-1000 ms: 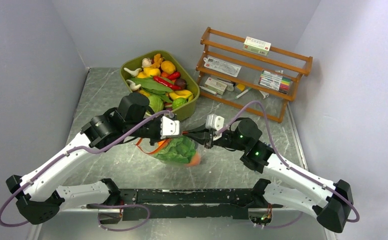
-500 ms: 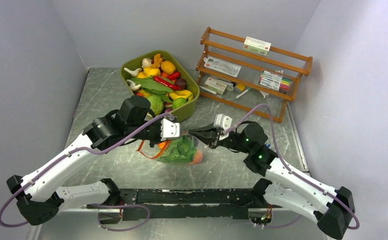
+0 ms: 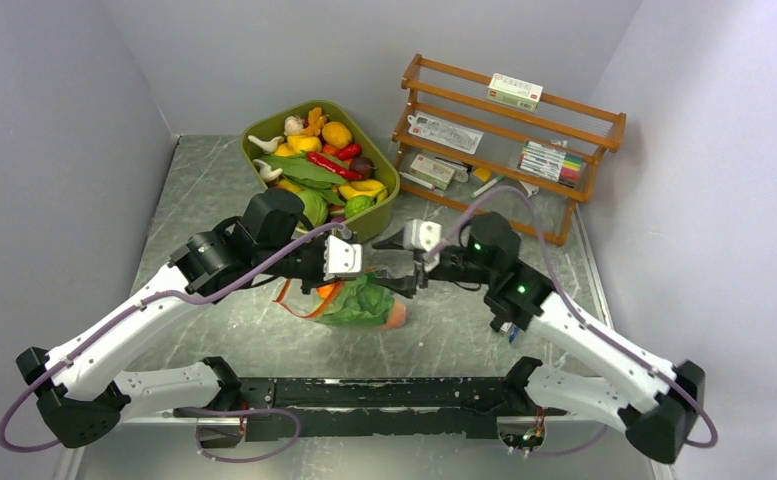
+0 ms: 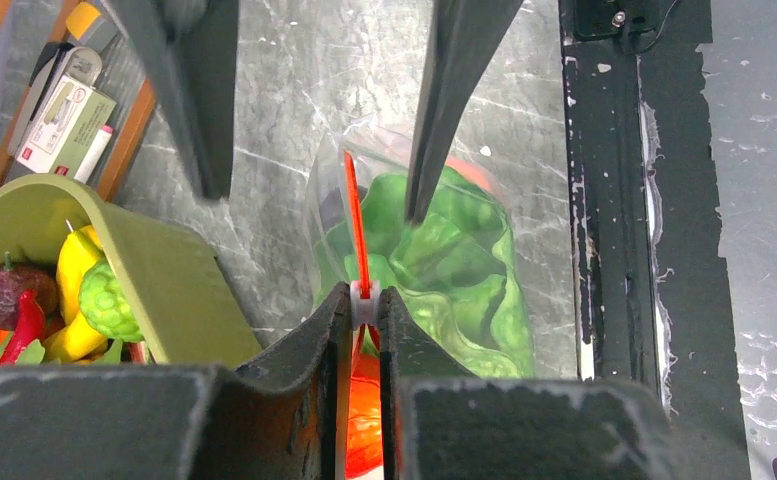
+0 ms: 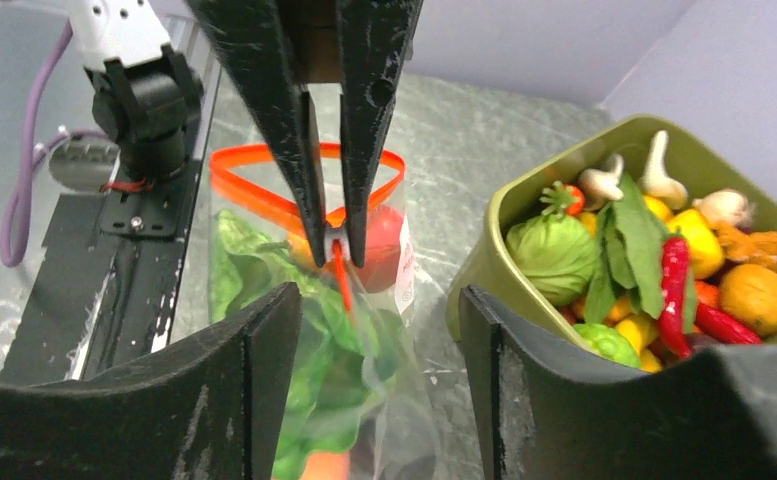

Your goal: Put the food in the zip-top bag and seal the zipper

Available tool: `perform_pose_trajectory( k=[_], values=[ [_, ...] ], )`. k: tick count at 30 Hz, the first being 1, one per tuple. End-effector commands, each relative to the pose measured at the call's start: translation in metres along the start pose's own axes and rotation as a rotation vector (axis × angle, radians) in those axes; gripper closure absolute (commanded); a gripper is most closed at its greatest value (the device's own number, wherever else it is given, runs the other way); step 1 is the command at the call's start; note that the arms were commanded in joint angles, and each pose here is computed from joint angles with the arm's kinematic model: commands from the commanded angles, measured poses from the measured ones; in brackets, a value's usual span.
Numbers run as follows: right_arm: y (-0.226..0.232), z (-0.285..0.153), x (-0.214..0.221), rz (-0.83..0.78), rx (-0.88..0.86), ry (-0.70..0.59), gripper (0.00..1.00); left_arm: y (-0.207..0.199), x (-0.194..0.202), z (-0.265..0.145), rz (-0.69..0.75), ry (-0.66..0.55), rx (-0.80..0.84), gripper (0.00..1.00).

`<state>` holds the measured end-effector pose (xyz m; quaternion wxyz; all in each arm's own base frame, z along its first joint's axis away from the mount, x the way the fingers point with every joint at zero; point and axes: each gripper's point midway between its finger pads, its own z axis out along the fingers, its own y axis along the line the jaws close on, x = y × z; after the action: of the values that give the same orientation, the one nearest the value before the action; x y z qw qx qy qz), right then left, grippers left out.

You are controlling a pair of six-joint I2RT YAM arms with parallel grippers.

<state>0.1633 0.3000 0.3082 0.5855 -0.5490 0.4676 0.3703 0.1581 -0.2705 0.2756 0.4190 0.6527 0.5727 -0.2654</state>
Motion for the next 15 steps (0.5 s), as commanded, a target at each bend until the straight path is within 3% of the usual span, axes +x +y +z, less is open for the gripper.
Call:
perform_pose_trajectory(
  k=[1,5,9,11,13,15],
  values=[
    [0.006,0.019,0.013,-0.007,-0.139,0.057,0.38,0.002,-0.021,-0.004,0.034,-0.069,0.004,0.93],
    [0.009,0.026,0.029,-0.004,-0.169,0.073,0.40,0.001,-0.019,-0.004,0.036,-0.064,0.006,0.93],
    [0.010,0.031,0.041,0.002,-0.195,0.104,0.52,0.002,-0.017,-0.002,0.038,-0.054,0.015,0.93],
    [0.006,0.034,0.036,-0.004,-0.185,0.088,0.68,0.003,-0.015,0.000,0.036,-0.046,0.013,0.93],
    [-0.003,0.036,0.029,0.001,-0.130,0.052,1.00,0.002,-0.013,0.001,0.029,-0.038,0.016,0.93],
    [-0.006,0.035,0.027,0.010,-0.085,0.008,1.00,-0.001,-0.013,0.000,0.033,-0.048,0.028,0.93]
  ],
)
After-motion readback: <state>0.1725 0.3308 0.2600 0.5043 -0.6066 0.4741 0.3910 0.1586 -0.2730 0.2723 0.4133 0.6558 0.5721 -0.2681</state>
